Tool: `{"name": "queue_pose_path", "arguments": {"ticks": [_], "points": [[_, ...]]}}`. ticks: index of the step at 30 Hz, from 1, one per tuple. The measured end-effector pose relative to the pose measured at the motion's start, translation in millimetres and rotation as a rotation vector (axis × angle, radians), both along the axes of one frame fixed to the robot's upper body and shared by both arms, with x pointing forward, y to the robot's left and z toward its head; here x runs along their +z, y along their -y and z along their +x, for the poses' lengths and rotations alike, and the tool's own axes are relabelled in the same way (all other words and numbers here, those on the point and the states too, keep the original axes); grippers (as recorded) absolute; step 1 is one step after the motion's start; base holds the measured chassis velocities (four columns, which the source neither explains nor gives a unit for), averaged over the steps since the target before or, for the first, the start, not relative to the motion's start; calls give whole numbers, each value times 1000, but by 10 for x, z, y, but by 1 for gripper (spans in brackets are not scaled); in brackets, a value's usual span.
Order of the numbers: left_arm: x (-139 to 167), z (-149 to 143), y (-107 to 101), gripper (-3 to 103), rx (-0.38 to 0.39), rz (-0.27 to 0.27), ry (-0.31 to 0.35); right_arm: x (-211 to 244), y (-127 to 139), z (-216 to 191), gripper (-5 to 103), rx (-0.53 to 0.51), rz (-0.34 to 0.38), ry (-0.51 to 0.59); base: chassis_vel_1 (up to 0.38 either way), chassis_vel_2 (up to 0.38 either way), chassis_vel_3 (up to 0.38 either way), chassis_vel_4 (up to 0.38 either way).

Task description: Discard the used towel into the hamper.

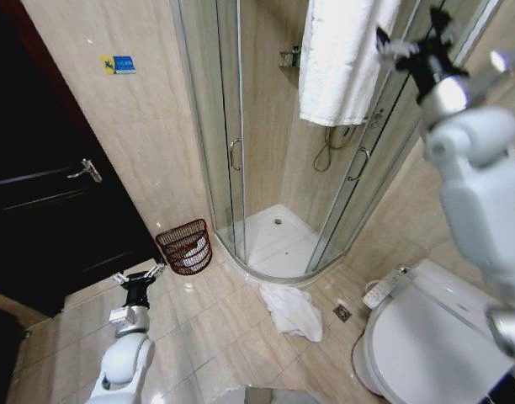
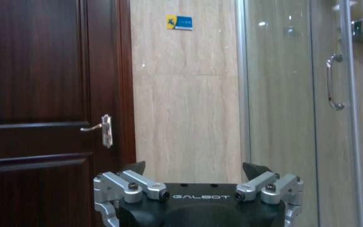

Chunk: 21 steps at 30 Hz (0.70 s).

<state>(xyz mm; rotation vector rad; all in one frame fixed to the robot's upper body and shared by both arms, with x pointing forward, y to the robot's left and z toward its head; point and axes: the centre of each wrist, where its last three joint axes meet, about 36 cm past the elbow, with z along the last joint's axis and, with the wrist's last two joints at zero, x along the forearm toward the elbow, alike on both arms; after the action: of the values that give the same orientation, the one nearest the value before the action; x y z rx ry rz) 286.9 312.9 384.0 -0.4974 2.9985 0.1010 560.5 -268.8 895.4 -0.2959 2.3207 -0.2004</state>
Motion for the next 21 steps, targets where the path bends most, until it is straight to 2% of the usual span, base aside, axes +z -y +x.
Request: {"name": "queue_pose_path", "arguments": {"ticks": [2, 7, 14, 15, 19, 20, 21], "points": [[9, -43, 1, 100, 1, 0, -1, 250, -238, 70, 100, -13, 34, 5, 0, 0, 0, 0], [57, -83, -89, 100, 2, 19, 19, 437, -487, 203, 100, -61, 105, -24, 0, 0, 0, 0], [116, -150, -187, 100, 1, 18, 34, 458, -564, 313, 100, -100, 130, -59, 0, 0, 0, 0], [117, -162, -205, 100, 3, 17, 35, 454, -568, 326, 103, -98, 132, -64, 0, 0, 0, 0], [106, -216, -268, 100, 12, 14, 34, 436, -570, 355, 95, -90, 136, -78, 0, 0, 0, 0], [105, -232, -287, 100, 14, 13, 34, 431, -568, 361, 90, -89, 135, -81, 0, 0, 0, 0], [105, -232, -287, 100, 14, 13, 34, 431, -568, 361, 90, -89, 135, -81, 0, 0, 0, 0]]}}
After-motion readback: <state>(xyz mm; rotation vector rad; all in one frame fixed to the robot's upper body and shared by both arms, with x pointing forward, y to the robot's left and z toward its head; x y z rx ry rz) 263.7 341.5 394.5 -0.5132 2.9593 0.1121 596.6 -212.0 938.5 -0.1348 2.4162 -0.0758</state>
